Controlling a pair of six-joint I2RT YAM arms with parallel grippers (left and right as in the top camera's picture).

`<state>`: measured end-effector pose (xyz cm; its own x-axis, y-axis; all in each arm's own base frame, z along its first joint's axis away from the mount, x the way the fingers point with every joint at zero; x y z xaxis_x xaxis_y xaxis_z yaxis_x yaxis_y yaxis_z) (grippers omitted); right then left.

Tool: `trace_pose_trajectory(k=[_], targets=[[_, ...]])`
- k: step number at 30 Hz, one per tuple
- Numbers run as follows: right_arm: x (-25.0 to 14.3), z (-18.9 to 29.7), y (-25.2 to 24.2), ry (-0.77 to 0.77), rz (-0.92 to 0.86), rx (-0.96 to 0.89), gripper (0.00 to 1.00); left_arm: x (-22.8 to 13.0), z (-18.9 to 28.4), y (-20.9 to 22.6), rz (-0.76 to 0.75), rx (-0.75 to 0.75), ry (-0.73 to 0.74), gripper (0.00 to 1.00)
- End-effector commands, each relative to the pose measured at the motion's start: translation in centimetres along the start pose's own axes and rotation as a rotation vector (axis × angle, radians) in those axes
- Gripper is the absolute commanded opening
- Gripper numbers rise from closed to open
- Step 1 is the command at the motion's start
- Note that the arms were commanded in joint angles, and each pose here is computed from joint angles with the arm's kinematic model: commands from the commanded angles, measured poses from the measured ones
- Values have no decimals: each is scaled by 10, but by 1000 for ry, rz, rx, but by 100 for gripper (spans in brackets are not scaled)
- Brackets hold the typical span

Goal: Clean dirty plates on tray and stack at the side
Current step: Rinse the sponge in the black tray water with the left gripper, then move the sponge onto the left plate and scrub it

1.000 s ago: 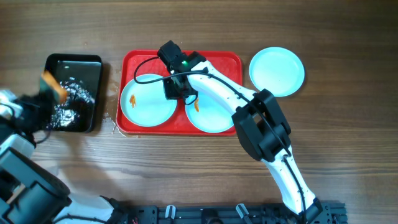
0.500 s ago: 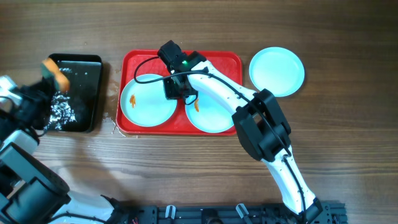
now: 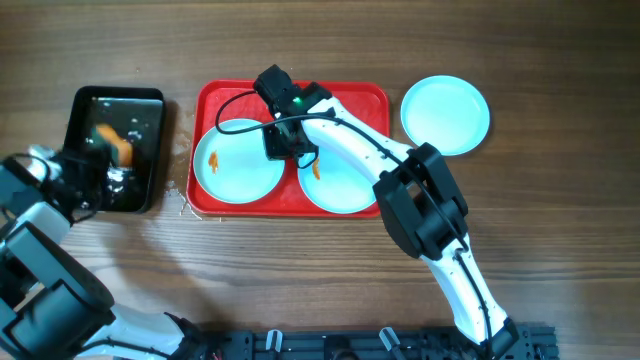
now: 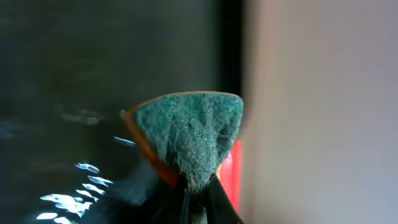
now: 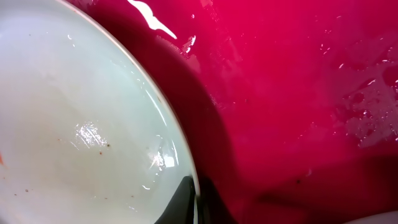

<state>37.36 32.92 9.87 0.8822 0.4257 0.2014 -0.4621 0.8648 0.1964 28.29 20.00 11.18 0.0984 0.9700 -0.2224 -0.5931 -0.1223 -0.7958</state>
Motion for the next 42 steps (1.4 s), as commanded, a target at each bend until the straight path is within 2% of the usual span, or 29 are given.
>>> trace_pose_trajectory(k=[1, 4, 6, 7, 10, 11, 12, 14, 16, 17, 20, 21, 23, 25, 26, 28, 29, 31, 34, 35, 36, 39, 41, 42], targets=[[-17, -32, -19, 95, -7, -97, 4, 4, 5, -25, -107, -161, 32, 4], [-18, -32, -19, 97, -8, -98, 4, -5, 20, -71, -319, -449, 183, 4], [-18, -32, -19, 96, -8, -98, 4, -7, 23, -77, -486, -495, 168, 4], [-17, -32, -19, 95, -8, -97, 4, -3, 17, -66, -463, -433, 122, 4], [-17, -32, -19, 95, -8, -97, 4, 8, 3, -9, 34, -44, -53, 4], [-18, -32, -19, 97, -8, -98, 4, 5, 4, -16, 136, -101, 20, 4], [-18, -32, -19, 99, -8, -98, 4, 2, 8, -40, 51, -251, 117, 4], [-18, -32, -19, 99, -8, -98, 4, -6, 21, -75, -240, -454, 200, 4], [-18, -32, -19, 99, -9, -98, 4, -9, 24, -78, -471, -503, 192, 4], [-18, -32, -19, 98, -9, -98, 4, -7, 19, -69, -456, -455, 171, 4], [-18, -32, -19, 99, -8, -98, 4, 3, 3, -20, -100, -123, 25, 4], [-18, -32, -19, 99, -8, -98, 4, 3, 3, -13, -47, -78, 5, 4], [-18, -32, -19, 99, -8, -98, 4, 1, 5, -25, -93, -169, 72, 4], [-18, -32, -19, 99, -8, -98, 4, -4, 12, -51, -184, -339, 184, 4], [-18, -32, -19, 98, -8, -98, 5, -10, 21, -74, -299, -462, 250, 4], [-18, -32, -19, 99, -9, -98, 4, -19, 30, -92, -465, -561, 268, 4], [-18, -32, -19, 99, -8, -98, 4, -17, 27, -89, -519, -554, 239, 4], [-18, -32, -19, 99, -9, -98, 4, -11, 17, -72, -473, -465, 188, 4], [-18, -32, -19, 98, -8, -98, 4, 2, -2, -11, -158, -40, -33, 4], [-18, -32, -19, 98, -9, -98, 4, 2, -1, -8, -140, -17, -36, 4], [-18, -32, -19, 98, -8, -98, 4, -2, -1, -16, -173, -87, 26, 4], [-18, -32, -19, 98, -9, -98, 4, -16, 12, -64, -360, -416, 248, 4], [-18, -32, -19, 98, -9, -98, 4, -20, 22, -84, -516, -528, 265, 4], [-18, -32, -19, 98, -9, -98, 4, -19, 22, -84, -582, -536, 229, 4]])
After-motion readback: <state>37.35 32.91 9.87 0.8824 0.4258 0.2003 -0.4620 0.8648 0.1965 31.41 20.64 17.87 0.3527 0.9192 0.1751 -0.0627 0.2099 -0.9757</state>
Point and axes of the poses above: each gripper's point midway between its finger pads, its own z axis back along the fingers, its own y axis along the line the jaws close on, x = y × z, the point moved 10 cm from there along z, back along the fingers, and after that the axes turned 15 degrees about z, right-handed, at the moved point
